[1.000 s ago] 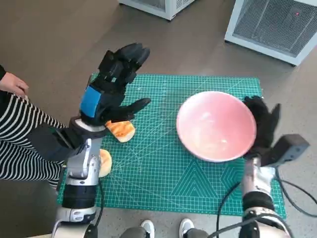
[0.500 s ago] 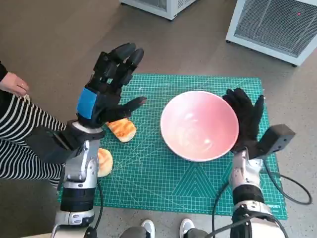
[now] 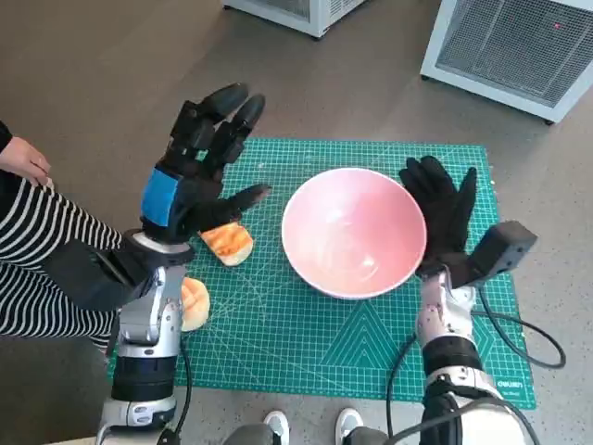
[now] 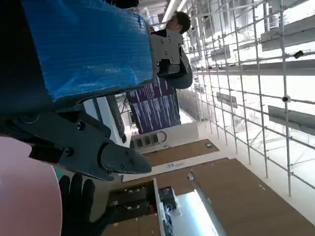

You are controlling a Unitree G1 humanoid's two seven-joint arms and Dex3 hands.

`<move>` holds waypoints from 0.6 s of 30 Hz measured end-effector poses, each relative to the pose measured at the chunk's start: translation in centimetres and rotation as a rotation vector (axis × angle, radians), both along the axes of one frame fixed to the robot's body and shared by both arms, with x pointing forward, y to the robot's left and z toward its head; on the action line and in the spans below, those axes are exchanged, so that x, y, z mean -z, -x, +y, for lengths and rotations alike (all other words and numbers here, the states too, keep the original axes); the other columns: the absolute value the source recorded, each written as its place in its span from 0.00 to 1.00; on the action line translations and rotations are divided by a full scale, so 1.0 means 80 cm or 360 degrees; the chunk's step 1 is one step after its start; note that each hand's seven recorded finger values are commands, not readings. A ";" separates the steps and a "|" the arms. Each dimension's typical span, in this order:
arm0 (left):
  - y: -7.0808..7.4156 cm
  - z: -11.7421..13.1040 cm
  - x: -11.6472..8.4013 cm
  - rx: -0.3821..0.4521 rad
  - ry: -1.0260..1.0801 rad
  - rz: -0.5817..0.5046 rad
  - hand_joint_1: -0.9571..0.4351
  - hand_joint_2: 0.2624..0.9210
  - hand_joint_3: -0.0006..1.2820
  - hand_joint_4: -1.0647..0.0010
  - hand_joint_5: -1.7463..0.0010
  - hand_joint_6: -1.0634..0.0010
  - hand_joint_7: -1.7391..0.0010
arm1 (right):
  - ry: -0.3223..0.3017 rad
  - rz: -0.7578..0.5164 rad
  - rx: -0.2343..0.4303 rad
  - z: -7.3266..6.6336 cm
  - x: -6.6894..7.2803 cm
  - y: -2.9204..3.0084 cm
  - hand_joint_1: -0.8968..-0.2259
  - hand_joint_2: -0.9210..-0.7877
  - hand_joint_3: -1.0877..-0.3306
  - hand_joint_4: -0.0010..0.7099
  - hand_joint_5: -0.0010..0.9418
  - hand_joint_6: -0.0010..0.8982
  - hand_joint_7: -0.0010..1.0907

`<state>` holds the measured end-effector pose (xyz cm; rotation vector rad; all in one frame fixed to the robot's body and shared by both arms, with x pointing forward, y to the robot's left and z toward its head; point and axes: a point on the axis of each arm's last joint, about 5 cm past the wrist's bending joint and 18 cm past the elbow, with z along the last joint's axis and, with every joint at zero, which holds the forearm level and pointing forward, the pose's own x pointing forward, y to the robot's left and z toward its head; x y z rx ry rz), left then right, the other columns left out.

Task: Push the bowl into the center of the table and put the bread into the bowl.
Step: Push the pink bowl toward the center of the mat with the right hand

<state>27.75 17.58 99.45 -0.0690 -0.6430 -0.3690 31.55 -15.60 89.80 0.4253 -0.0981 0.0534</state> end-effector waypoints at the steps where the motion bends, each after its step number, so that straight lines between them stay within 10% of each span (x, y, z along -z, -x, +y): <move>1: 0.000 0.000 0.000 -0.0001 0.0000 0.0001 0.49 1.00 0.11 0.78 0.96 0.98 0.60 | -0.0001 0.0000 -0.0004 0.001 -0.001 -0.0007 0.46 0.00 0.28 0.09 0.01 0.01 0.33; 18: 0.003 0.008 0.002 -0.0058 -0.0050 -0.0018 0.49 1.00 0.10 0.78 0.97 0.98 0.60 | 0.0233 -0.0313 0.0088 -0.031 -0.036 -0.0069 0.43 0.00 0.30 0.09 0.00 0.04 0.34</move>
